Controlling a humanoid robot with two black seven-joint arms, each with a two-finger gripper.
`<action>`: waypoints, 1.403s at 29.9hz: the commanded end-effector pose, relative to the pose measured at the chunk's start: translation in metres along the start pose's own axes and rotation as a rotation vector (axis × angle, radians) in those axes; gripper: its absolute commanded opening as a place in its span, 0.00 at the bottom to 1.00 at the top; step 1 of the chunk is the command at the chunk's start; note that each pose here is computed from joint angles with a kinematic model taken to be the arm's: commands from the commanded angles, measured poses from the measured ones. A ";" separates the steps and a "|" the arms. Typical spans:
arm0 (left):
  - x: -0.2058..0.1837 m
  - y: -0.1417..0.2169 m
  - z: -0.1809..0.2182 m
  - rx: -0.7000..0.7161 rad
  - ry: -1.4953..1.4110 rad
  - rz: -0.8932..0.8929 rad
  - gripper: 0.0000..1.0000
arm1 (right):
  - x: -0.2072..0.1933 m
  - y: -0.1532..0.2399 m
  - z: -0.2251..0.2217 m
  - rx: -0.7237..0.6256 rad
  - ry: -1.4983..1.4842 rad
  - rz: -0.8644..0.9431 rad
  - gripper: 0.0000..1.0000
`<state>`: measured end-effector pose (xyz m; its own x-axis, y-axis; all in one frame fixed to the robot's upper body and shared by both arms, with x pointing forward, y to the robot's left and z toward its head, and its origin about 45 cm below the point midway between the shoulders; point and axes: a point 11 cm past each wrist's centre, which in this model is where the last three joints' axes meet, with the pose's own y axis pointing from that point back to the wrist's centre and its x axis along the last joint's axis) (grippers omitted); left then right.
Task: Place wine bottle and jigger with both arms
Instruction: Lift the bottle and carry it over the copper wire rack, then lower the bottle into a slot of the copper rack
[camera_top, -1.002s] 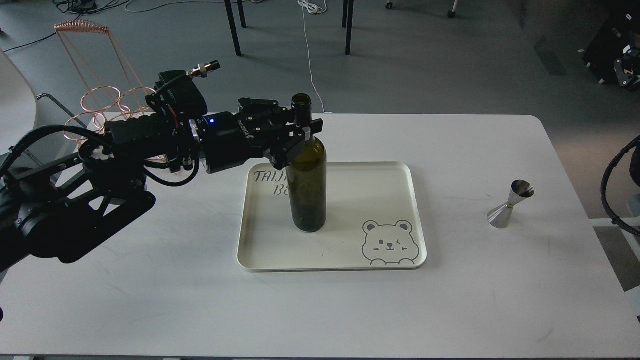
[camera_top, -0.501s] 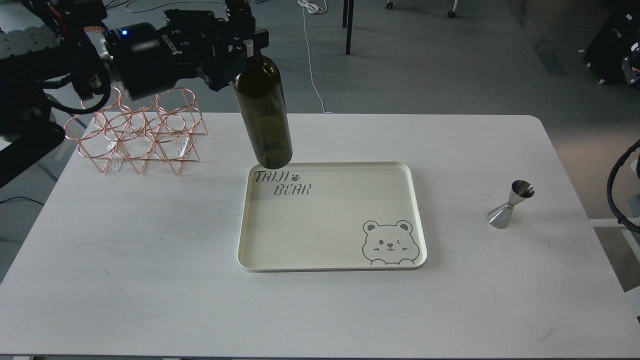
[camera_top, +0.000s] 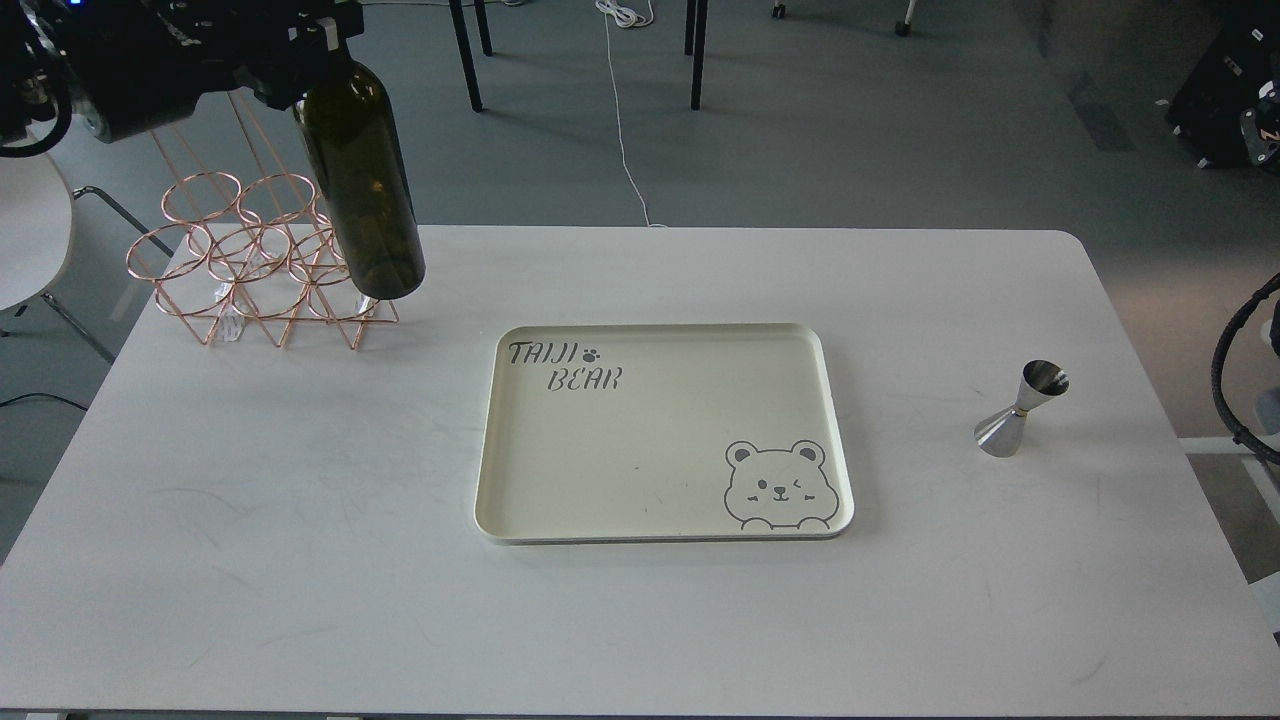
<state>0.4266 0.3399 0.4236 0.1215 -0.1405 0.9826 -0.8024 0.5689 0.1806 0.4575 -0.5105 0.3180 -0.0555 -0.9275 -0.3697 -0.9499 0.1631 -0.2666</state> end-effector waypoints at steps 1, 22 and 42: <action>-0.001 0.005 -0.020 0.057 0.014 0.000 0.18 | 0.000 0.000 0.000 0.000 0.001 -0.001 0.96; -0.033 -0.003 -0.057 0.175 0.044 -0.001 0.17 | 0.000 0.000 0.000 -0.002 0.002 0.000 0.96; -0.049 -0.008 -0.052 0.160 0.051 -0.033 0.20 | 0.001 0.000 0.000 -0.001 0.003 0.001 0.96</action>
<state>0.4572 0.3873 0.3792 0.1753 -0.1153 0.9777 -0.8824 0.4220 0.2080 0.4573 -0.5106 0.3175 -0.0557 -0.9285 -0.3670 -0.9508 0.1616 -0.2645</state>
